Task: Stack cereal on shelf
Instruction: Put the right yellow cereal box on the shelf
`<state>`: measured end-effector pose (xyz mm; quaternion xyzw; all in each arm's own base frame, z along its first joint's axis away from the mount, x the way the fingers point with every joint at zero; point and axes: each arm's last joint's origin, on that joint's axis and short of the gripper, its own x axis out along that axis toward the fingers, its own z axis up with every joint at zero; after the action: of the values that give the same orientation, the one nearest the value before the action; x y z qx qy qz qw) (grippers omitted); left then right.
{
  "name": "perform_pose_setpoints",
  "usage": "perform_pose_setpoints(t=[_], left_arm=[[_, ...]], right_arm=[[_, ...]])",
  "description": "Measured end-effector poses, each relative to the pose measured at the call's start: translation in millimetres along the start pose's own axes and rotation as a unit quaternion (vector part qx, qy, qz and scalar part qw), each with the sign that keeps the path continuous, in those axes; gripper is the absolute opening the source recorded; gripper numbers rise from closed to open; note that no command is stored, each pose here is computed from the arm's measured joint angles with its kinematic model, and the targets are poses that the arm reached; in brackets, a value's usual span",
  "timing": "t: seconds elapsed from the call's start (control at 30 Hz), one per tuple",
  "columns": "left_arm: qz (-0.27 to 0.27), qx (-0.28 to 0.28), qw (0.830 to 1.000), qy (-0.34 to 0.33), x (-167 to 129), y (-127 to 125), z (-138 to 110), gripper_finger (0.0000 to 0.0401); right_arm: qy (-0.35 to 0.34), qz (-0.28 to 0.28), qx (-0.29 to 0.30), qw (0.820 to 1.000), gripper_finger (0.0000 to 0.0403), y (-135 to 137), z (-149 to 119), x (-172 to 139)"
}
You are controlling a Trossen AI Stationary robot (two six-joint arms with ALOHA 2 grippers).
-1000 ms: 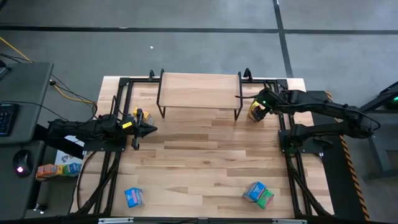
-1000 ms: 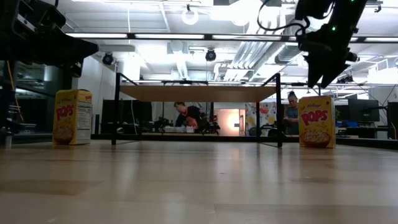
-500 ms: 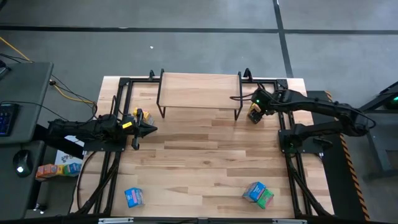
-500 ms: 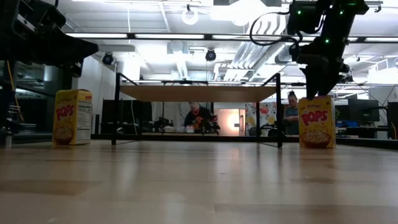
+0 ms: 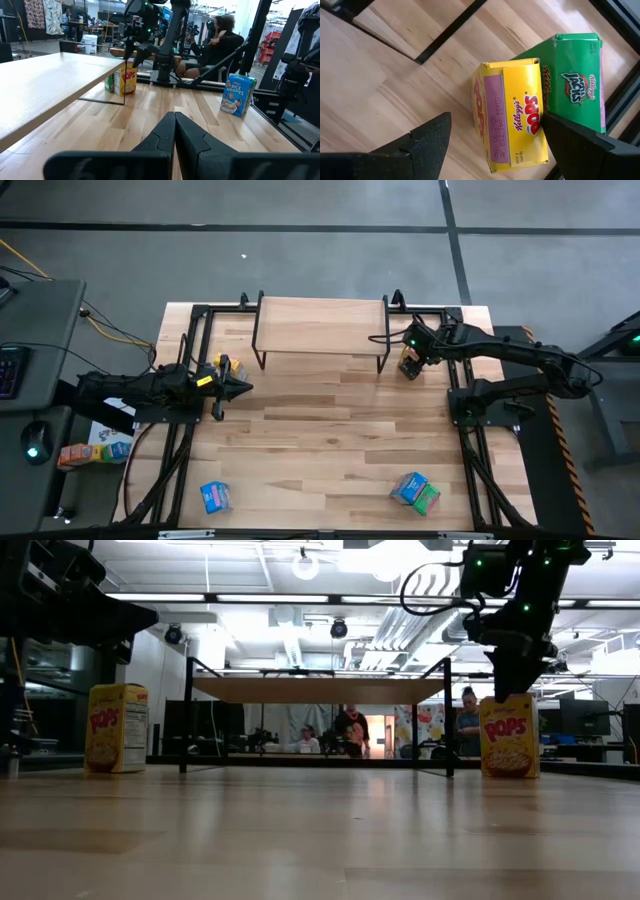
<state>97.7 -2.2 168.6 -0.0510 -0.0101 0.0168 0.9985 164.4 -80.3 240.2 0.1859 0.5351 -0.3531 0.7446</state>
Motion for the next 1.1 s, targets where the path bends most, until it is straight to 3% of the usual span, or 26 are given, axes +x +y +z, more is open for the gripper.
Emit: perform_pose_setpoints(t=[0.23, 0.87, 1.1], left_arm=[[0.0, 0.0, 1.0, 0.0, 0.0, 0.0, 0.0, 0.0], [0.0, 0.0, 1.0, 0.0, 0.0, 0.0, 0.0, 0.0], [0.0, 0.0, 1.0, 0.0, 0.0, 0.0, 0.0, 0.0]], right_arm=[[-0.003, 0.012, -0.036, 0.999, 0.0304, 1.1, 1.2, 0.0], [-0.019, 0.065, -0.065, 0.996, 0.0304, 4.8, 9.4, -9.4], [-0.026, 0.037, -0.064, 0.997, 0.0304, 3.1, 10.0, -9.6]])
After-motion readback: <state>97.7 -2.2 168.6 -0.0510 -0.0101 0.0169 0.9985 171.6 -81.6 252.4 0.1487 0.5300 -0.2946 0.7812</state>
